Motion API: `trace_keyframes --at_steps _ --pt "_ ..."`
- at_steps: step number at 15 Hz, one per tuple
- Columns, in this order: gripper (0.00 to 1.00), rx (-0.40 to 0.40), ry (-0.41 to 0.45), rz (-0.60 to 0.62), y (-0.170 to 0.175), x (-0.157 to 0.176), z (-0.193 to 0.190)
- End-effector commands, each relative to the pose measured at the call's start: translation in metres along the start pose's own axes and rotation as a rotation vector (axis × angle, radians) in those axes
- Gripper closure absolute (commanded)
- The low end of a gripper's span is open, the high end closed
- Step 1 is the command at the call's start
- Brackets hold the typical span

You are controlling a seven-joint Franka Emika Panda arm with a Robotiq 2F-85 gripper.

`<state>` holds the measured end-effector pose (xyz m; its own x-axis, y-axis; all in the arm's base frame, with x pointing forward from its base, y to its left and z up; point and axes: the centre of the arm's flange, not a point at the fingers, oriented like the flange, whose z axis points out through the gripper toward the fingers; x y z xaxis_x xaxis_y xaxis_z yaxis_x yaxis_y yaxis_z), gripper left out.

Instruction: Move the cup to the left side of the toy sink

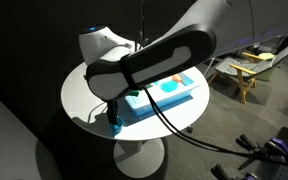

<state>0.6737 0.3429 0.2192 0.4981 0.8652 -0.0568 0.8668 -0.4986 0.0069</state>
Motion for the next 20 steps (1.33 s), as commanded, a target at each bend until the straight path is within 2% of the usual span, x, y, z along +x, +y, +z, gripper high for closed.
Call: trace_keyframes --at_steps 1,12,20 --pt "0.0 -0.02 -0.004 -0.007 0.006 0.006 -0.012" --pt "0.0 -0.047 0.032 0.02 -0.007 0.011 -0.051" --pt "0.0 -0.042 0.023 0.132 -0.023 0.006 -0.082"
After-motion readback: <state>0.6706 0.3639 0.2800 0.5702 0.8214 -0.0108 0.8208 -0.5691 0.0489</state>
